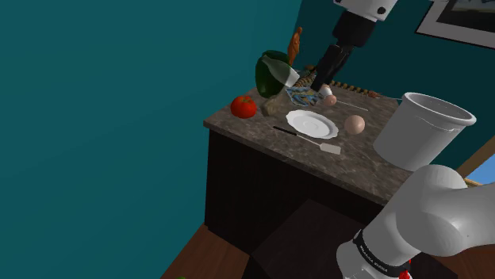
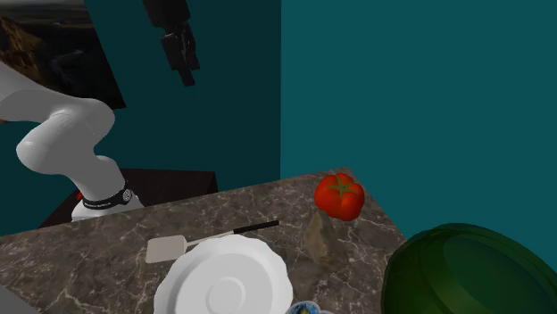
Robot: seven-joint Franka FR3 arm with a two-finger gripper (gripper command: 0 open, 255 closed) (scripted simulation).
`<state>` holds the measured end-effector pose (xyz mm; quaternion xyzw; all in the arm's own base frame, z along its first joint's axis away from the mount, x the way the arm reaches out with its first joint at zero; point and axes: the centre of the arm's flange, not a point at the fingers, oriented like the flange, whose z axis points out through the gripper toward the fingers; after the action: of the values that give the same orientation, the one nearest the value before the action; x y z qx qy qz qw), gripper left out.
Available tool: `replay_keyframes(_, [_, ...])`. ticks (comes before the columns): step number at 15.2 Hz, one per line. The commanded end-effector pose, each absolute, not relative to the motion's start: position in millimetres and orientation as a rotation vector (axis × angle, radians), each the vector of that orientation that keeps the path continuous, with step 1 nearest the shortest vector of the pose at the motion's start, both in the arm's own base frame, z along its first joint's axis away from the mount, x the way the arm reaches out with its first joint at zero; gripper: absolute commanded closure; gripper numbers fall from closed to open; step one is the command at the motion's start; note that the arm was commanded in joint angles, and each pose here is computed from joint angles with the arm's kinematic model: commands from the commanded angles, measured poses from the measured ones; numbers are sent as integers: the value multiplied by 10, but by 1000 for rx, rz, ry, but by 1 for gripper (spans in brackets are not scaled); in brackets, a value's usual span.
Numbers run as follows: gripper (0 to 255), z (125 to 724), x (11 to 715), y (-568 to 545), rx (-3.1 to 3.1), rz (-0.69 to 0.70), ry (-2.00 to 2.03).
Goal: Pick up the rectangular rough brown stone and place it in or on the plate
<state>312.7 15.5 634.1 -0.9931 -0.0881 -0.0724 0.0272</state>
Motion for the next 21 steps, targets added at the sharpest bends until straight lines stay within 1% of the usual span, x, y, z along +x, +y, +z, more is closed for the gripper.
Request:
replay_keyframes(1, [0,6341,3127,155,-3067,-224,-272])
replay_keyframes(11, [0,5790,4343,86,-3102,-174,354])
replay_keyframes(21, [0,5197,5410,-459,-3010,-117,981])
